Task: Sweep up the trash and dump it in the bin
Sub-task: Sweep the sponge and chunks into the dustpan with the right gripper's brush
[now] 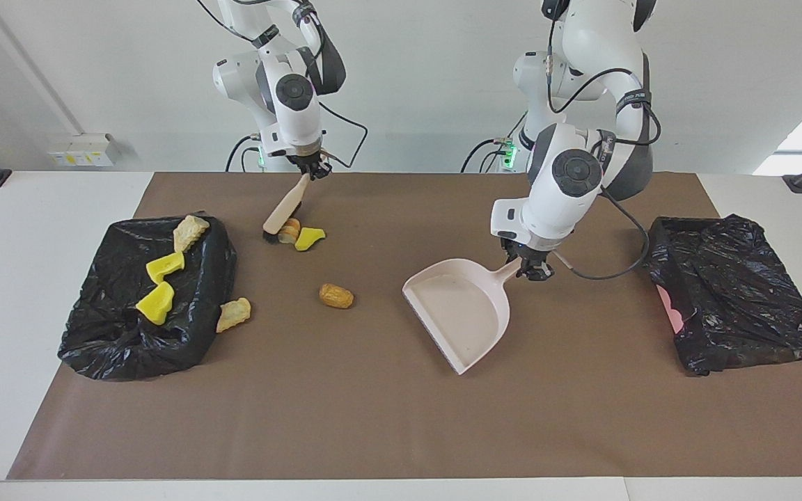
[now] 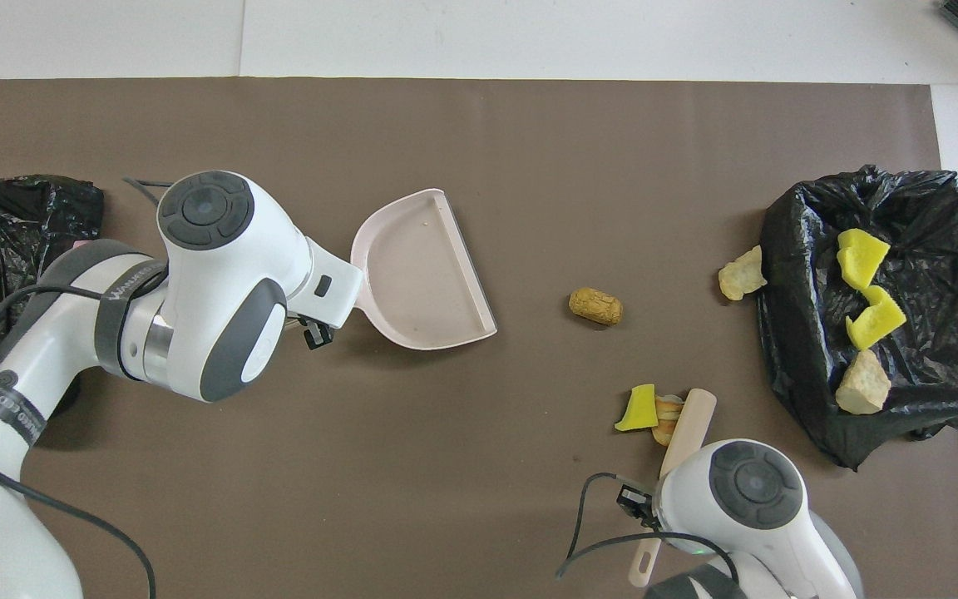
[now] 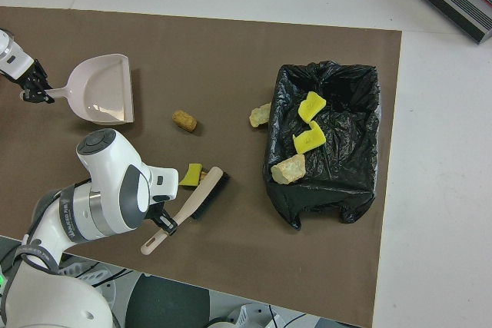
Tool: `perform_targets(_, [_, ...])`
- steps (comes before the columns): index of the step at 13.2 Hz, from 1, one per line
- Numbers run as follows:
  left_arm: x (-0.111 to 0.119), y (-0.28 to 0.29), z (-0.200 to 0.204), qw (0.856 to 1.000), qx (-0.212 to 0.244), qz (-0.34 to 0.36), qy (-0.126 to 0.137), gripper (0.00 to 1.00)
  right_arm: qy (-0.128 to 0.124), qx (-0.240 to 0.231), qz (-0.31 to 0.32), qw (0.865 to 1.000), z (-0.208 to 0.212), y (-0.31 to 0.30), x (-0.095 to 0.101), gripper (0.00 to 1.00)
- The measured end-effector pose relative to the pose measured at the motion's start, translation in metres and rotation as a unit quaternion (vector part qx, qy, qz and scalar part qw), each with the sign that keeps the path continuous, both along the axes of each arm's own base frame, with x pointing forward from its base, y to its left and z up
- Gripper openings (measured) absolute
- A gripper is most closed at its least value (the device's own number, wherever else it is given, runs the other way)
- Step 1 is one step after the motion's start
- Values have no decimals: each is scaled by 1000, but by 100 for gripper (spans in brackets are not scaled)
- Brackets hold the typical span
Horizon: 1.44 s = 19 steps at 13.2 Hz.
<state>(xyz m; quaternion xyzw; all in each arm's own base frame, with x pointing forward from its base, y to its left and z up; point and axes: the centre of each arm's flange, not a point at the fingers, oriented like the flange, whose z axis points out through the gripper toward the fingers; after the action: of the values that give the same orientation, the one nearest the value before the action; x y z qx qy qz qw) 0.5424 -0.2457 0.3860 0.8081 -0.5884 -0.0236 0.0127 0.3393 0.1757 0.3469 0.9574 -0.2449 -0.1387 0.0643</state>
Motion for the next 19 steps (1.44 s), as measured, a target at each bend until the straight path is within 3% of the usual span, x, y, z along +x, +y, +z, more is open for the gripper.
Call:
perform_targets(5, [-43, -2, -18, 1000, 11, -25, 11, 31, 1, 17, -3, 1000, -5, 45, 74, 26])
perform_targets(9, [-51, -5, -25, 999, 12, -29, 12, 31, -2, 50, 67, 996, -9, 118, 110, 26])
perform_targets(12, [-53, -5, -25, 1000, 12, -24, 11, 31, -3, 102, 123, 987, -1, 145, 119, 26])
perform_targets(17, [-53, -4, -26, 1000, 10, -17, 7, 31, -19, 169, 147, 974, 10, 198, 105, 26])
perform_targets(19, [-52, -4, -26, 1000, 10, -13, 6, 31, -5, 171, 163, 972, 20, 202, 103, 26])
